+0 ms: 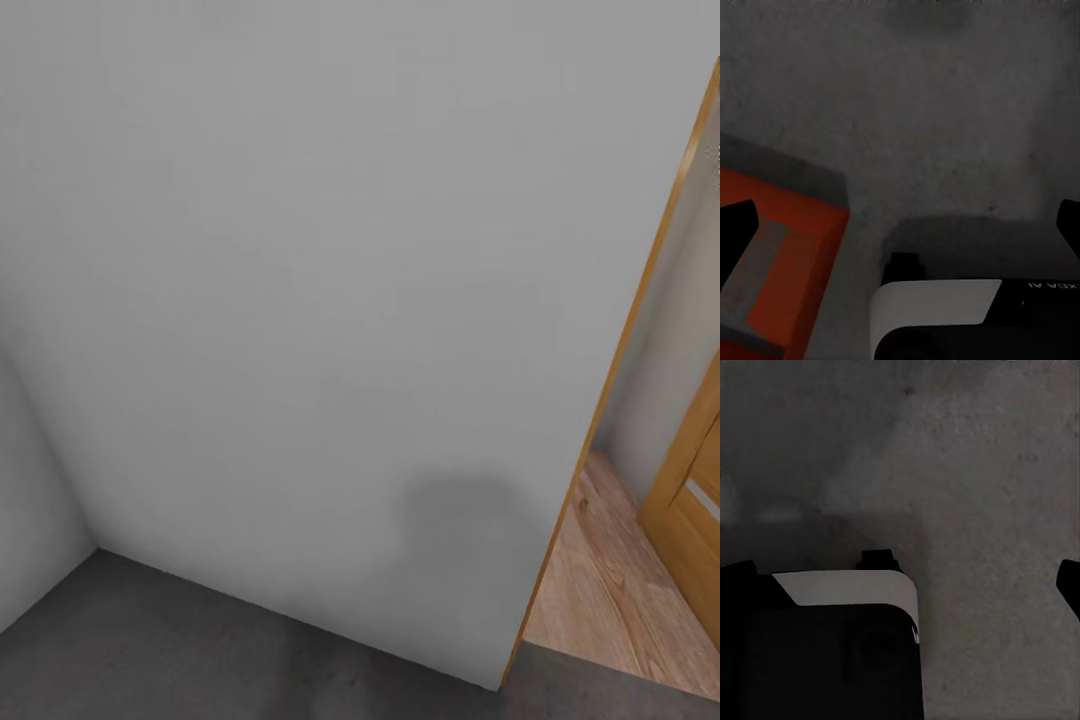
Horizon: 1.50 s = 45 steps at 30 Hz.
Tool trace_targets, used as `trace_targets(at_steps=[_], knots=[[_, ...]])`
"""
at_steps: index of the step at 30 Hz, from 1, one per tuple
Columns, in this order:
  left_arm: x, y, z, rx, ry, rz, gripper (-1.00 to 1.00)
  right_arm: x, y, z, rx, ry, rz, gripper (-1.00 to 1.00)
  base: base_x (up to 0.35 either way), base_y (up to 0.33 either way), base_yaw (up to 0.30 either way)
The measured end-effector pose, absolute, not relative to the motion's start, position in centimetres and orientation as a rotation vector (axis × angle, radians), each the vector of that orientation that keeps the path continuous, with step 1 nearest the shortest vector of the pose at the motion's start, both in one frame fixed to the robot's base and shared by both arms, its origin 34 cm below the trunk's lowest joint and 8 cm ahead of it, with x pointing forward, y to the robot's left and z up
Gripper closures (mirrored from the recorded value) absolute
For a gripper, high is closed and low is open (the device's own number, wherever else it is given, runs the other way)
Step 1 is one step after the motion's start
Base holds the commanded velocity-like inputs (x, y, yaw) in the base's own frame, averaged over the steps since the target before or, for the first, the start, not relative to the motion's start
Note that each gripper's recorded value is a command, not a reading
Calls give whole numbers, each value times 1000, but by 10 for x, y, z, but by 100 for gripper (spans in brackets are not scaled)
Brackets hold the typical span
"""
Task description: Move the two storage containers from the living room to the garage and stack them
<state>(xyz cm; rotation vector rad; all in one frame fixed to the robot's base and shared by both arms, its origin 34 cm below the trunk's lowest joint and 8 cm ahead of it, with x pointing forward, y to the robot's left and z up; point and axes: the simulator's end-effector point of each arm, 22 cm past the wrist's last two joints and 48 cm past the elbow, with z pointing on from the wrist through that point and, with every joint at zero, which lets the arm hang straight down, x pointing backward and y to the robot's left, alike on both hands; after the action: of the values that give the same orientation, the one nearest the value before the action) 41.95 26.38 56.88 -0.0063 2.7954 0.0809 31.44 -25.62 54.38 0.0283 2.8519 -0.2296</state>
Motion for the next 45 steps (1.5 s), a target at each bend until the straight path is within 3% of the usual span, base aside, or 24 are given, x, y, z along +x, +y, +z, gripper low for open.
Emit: trace_targets(at_steps=[28, 45], knots=[[430, 264, 578, -8, 2763, 80, -100, 326, -256, 550, 29, 2822, -227, -100, 0, 0, -2], [431, 264, 578, -8, 2763, 80, -100, 324, -254, 549, 27, 2830, -224, -100, 0, 0, -218]])
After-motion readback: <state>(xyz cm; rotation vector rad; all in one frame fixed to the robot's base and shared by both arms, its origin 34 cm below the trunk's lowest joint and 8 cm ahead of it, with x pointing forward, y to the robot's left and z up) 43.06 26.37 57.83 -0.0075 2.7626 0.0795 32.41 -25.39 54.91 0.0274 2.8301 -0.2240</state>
